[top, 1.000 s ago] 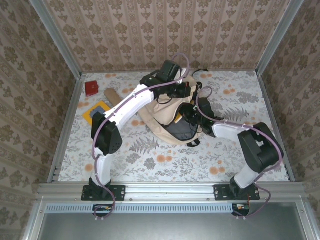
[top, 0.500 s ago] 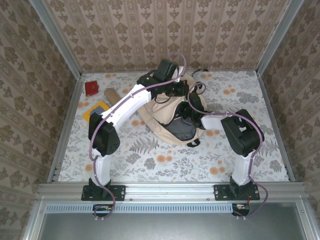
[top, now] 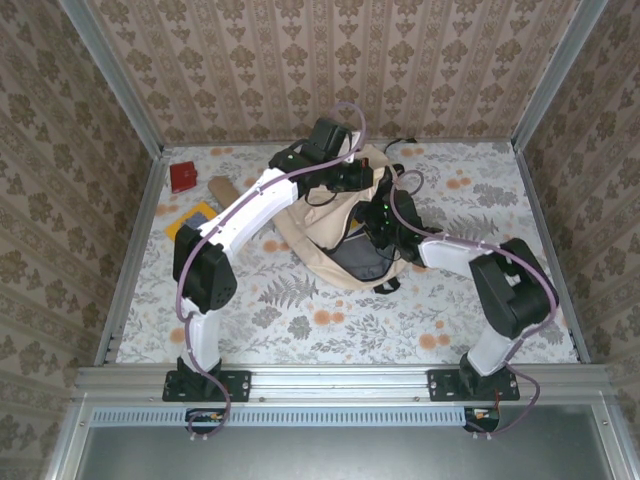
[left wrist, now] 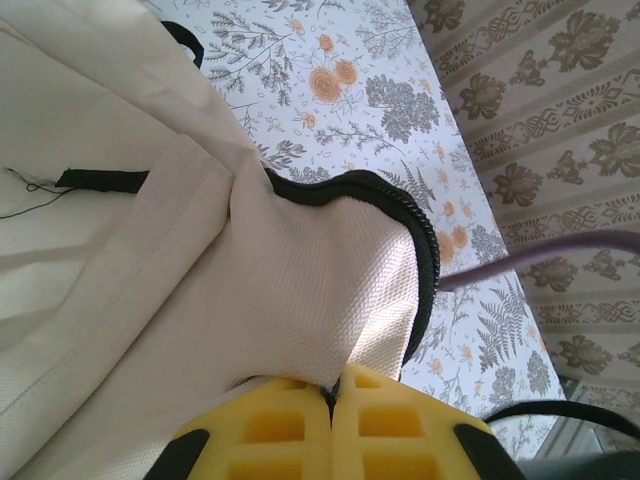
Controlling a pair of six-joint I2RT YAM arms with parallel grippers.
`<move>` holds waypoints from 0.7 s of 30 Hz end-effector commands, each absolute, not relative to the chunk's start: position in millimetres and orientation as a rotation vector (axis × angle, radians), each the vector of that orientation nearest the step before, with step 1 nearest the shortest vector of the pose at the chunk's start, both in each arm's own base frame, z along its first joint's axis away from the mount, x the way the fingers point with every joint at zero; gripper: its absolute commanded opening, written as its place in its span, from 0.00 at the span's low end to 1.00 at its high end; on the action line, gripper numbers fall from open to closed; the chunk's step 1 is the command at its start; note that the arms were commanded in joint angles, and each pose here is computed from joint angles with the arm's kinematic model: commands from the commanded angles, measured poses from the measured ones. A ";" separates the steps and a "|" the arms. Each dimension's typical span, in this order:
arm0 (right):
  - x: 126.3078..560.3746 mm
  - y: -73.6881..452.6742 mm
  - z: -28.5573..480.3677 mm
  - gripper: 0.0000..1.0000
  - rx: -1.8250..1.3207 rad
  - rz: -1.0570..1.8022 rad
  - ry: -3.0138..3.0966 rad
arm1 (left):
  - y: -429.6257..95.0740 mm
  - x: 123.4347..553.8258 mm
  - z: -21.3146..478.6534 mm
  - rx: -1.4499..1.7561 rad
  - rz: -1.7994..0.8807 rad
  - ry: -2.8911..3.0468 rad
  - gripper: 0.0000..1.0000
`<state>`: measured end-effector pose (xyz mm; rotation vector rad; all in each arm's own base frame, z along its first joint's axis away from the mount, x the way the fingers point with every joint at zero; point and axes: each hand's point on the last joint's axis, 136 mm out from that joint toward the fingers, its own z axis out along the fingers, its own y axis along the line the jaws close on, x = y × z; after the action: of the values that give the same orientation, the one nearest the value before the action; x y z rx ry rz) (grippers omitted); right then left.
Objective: Pack the student bag
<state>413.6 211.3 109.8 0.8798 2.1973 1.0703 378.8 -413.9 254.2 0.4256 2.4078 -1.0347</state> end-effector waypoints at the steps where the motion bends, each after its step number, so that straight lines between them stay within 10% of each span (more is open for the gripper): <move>1: 393.3 194.9 110.2 0.64 0.901 1.037 2.234 | -409.8 378.6 295.6 0.424 -1.099 2.293 0.05; 12: 337.6 128.6 138.4 0.63 0.987 0.872 2.201 | -399.9 374.1 281.4 0.410 -1.098 2.328 0.12; 21: 304.4 51.7 168.5 0.82 0.983 0.596 2.145 | -352.4 372.6 251.3 0.306 -0.922 2.421 0.67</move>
<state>322.8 72.0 176.4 1.0098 2.0677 0.7636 367.4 -380.9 244.0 0.3718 2.4332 -1.0063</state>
